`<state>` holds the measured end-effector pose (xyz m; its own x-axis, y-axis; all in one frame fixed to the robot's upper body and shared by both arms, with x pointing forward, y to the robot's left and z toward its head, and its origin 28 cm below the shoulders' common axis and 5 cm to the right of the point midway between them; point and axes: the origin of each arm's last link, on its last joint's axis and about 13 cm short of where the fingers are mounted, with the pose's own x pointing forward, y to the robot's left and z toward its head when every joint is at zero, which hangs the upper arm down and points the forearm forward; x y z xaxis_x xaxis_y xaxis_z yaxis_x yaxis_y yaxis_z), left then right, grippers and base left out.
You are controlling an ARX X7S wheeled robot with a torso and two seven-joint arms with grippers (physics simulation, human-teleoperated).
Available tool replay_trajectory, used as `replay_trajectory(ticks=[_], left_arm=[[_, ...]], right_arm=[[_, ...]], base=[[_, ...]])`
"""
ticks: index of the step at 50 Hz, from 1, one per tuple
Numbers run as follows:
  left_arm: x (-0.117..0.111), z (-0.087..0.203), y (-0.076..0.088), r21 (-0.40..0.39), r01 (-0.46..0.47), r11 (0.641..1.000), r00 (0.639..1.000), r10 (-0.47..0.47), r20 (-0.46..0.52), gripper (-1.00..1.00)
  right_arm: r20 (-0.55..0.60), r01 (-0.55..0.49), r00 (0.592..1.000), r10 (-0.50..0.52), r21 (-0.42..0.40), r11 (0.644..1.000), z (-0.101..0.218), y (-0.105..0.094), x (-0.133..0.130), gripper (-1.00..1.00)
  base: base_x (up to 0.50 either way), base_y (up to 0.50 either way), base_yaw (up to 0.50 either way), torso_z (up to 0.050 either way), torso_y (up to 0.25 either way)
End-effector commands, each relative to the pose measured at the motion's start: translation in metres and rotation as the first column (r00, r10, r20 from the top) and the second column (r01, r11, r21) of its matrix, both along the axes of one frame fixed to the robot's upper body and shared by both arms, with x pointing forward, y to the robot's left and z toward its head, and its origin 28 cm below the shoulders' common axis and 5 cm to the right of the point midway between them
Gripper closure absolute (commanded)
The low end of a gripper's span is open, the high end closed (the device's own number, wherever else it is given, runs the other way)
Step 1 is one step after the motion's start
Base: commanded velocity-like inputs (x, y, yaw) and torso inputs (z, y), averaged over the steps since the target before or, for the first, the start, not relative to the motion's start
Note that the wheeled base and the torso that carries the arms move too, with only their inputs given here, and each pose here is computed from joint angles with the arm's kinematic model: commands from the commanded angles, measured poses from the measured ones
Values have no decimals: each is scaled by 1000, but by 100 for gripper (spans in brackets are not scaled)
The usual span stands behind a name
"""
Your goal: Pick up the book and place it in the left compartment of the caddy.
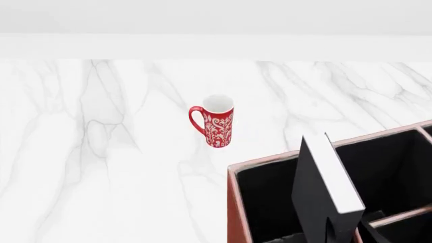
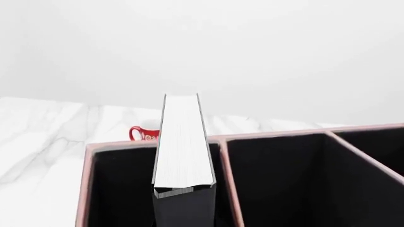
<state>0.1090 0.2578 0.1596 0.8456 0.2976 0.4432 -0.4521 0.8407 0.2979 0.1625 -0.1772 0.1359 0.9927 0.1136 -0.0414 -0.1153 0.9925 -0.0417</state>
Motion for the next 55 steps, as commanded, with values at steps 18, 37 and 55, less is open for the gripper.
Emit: replay_trajectory(ticks=[18, 37, 55], left_arm=[[0, 0, 0, 0, 0, 1000, 1000, 0, 0, -100], [0, 0, 0, 1, -1, 1000, 1000, 1, 3, -100], [0, 0, 0, 2, 0, 1000, 1000, 0, 0, -100]], right_arm=[[107, -5, 994, 6, -10, 1000, 6, 0, -8, 100], [95, 10, 995, -9, -3, 1000, 0, -3, -11, 100], [66, 5, 998, -5, 0, 1000, -11, -1, -7, 100]], base=[[0, 0, 0, 1, 1], [0, 0, 0, 1, 1], [0, 0, 0, 0, 1]])
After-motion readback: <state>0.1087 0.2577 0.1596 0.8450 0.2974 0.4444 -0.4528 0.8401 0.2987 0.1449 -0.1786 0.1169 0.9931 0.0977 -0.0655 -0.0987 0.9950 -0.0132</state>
